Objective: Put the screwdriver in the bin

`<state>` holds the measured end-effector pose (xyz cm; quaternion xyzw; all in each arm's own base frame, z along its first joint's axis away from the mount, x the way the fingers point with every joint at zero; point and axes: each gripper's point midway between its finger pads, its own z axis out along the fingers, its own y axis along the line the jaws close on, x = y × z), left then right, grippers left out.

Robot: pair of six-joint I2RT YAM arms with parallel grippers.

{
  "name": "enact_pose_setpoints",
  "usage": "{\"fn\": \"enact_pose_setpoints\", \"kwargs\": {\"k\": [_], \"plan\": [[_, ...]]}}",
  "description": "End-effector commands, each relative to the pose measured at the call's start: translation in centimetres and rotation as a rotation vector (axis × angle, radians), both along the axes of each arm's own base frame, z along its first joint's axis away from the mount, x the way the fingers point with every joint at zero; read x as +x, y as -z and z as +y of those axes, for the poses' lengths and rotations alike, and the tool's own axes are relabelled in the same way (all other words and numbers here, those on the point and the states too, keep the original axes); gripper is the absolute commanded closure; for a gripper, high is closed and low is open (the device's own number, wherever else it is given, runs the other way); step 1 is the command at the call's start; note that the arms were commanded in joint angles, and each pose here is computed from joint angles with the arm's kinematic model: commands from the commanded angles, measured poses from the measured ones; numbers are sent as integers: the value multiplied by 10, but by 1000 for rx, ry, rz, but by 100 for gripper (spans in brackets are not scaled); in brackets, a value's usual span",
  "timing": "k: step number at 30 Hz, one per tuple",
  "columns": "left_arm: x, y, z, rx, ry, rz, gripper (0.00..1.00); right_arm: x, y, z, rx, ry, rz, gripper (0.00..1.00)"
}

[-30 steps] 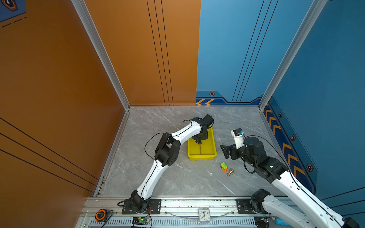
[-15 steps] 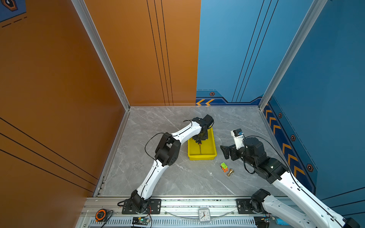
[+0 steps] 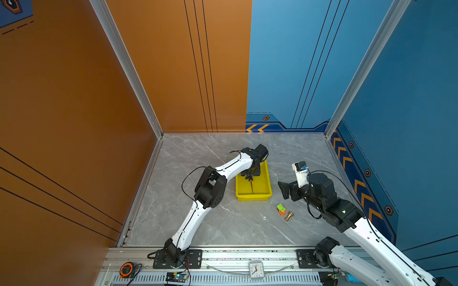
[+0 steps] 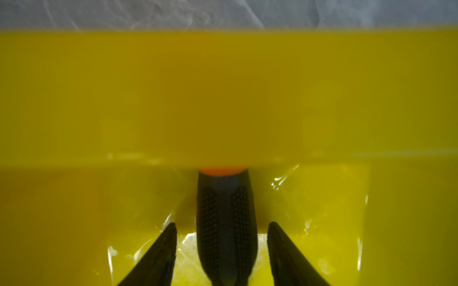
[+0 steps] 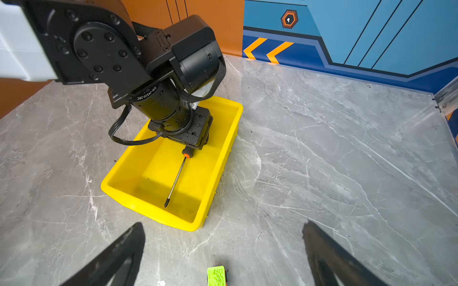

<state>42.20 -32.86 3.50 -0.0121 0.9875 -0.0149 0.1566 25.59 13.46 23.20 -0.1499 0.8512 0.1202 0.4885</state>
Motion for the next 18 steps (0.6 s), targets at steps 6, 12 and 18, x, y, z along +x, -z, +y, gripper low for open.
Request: {"fn": "enact_pose_setpoints", "kwargs": {"k": [6, 12, 18], "plan": [[-16, -73, 0, -24, 32, -116, 22, -6, 2, -5, -11, -2, -11, 0], [-44, -110, 10, -12, 81, -166, 1, -10, 0, -1, 19, -22, -4, 0], [-72, -143, 47, 0, 116, -238, 2, -8, 2, -1, 24, -4, 15, 0]]}}
